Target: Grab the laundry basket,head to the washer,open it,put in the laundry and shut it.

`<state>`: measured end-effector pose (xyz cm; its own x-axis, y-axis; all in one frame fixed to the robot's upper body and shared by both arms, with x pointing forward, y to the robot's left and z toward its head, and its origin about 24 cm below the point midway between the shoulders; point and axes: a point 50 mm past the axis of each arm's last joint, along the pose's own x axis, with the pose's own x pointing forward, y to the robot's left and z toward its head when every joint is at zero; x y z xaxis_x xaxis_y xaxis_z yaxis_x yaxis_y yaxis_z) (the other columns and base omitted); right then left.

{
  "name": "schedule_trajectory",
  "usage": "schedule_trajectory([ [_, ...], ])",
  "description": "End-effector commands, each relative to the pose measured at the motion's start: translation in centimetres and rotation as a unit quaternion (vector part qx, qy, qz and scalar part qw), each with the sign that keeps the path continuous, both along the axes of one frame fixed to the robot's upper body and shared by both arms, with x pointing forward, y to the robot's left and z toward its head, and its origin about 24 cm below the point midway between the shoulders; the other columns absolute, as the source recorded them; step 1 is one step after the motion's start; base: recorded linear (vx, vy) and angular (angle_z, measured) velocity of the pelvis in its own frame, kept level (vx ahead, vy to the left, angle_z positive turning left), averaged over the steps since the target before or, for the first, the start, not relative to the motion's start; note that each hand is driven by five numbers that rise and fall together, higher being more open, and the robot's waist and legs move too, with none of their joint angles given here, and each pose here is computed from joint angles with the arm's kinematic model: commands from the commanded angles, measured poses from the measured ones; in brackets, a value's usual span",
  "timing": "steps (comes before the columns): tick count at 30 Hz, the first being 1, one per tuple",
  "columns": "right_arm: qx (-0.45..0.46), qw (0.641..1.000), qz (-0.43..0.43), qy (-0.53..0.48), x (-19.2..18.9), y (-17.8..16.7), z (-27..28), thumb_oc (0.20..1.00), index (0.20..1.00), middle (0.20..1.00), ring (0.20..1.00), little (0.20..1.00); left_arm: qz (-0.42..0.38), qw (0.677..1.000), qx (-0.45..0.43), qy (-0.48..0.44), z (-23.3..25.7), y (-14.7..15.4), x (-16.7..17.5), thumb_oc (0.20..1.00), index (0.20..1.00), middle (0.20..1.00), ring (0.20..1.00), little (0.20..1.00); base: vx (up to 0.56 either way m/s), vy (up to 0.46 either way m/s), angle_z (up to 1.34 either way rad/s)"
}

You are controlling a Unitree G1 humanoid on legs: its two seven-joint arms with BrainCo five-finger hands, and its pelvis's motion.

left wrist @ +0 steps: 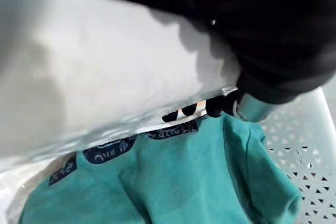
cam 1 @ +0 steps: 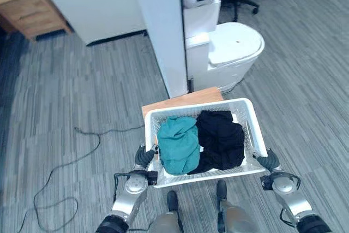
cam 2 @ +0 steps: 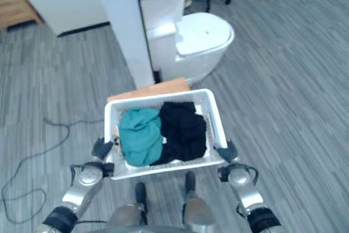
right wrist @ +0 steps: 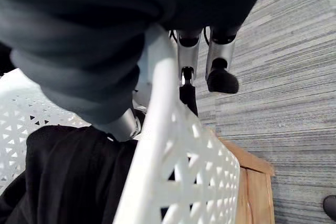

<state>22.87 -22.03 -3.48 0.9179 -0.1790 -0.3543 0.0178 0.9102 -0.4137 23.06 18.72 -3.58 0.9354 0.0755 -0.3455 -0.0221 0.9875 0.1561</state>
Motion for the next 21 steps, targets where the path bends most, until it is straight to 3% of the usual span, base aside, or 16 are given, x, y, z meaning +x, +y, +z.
schedule_trajectory([
  [1, 0.094, 0.989, 0.064, -0.1, 2.0, 2.1, 3.5, 0.2, 0.2, 0.2, 0.2, 0.2, -0.06, 0.99, -0.106, -0.071, 2.5, -2.9, 1.6, 0.2, 0.2, 0.2, 0.2, 0.2, 0.02, 0.072, -1.26],
  [10, 0.125, 0.975, 0.088, -0.162, 1.2, 3.4, 6.1, 0.2, 0.2, 0.2, 0.2, 0.2, -0.067, 0.982, -0.123, -0.13, 5.1, -3.3, 2.0, 0.2, 0.2, 0.2, 0.2, 0.2, -0.06, 0.091, -1.02],
  [15, 0.138, 0.967, 0.1, -0.191, 1.4, 4.3, 7.1, 0.2, 0.2, 0.2, 0.2, 0.2, -0.056, 0.977, -0.133, -0.157, 6.2, -3.1, 2.6, 0.2, 0.2, 0.2, 0.2, 0.2, 0.04, -0.103, -1.73],
  [21, 0.142, 0.968, 0.086, -0.187, 0.7, 3.7, 6.8, 0.2, 0.2, 0.2, 0.2, 0.2, -0.071, 0.977, -0.148, -0.136, 5.3, -4.4, 2.2, 0.2, 0.2, 0.2, 0.2, 0.2, 0.25, -0.203, -1.1],
])
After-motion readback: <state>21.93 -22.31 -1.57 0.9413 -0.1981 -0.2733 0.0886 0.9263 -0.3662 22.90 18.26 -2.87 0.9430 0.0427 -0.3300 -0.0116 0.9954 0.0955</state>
